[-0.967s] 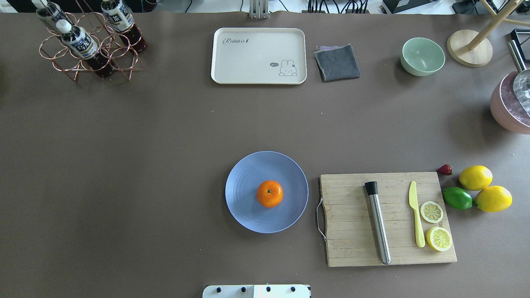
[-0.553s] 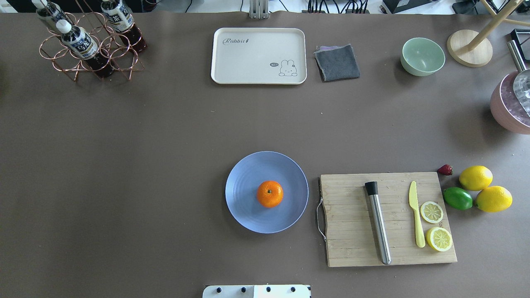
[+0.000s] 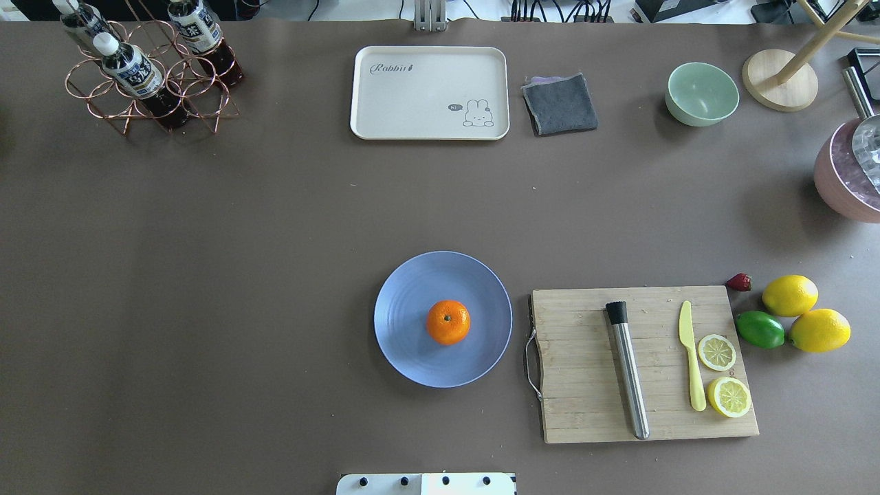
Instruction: Pick orange to plate
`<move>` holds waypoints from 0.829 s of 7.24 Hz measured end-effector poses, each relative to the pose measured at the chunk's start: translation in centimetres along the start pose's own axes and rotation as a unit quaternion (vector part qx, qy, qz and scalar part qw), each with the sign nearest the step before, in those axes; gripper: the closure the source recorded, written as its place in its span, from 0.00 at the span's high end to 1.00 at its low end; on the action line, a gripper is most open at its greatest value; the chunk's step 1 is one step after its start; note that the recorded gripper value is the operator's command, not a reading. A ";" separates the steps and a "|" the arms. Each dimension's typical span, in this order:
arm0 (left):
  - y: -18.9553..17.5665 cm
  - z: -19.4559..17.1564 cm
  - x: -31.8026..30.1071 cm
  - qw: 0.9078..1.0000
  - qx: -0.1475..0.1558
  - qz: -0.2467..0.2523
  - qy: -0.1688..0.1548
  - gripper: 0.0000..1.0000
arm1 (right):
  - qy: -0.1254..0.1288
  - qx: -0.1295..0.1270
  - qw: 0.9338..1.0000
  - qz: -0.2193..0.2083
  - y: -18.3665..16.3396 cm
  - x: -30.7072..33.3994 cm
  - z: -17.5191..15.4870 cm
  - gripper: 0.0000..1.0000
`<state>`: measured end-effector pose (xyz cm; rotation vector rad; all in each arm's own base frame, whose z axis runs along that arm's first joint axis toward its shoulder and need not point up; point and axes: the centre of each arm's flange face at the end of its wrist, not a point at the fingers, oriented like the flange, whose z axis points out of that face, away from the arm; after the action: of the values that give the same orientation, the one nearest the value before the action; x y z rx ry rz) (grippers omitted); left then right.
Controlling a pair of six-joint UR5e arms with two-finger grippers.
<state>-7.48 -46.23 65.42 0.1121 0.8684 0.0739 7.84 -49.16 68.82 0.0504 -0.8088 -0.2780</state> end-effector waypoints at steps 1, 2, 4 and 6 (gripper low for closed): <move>-0.1 -0.2 0.0 1.000 -0.004 -0.005 0.000 0.97 | 0.002 0.001 1.000 -0.001 -0.1 -0.1 -0.1 1.00; -0.2 -0.4 0.0 1.000 -0.005 -0.007 -0.002 0.97 | 0.006 0.001 1.000 -0.003 -0.4 -0.3 -0.3 1.00; -0.4 -0.9 0.2 1.000 0.000 -0.006 -0.004 0.97 | 0.020 0.002 1.000 -0.002 -1.7 -1.5 -0.9 1.00; -0.6 -1.7 0.6 1.000 0.011 0.003 -0.005 0.97 | 0.025 0.001 1.000 0.003 -2.3 -2.2 -0.9 1.00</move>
<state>-8.37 -46.67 63.75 0.1365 0.8590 0.0696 6.53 -50.86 66.24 0.0562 -0.7585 -0.2689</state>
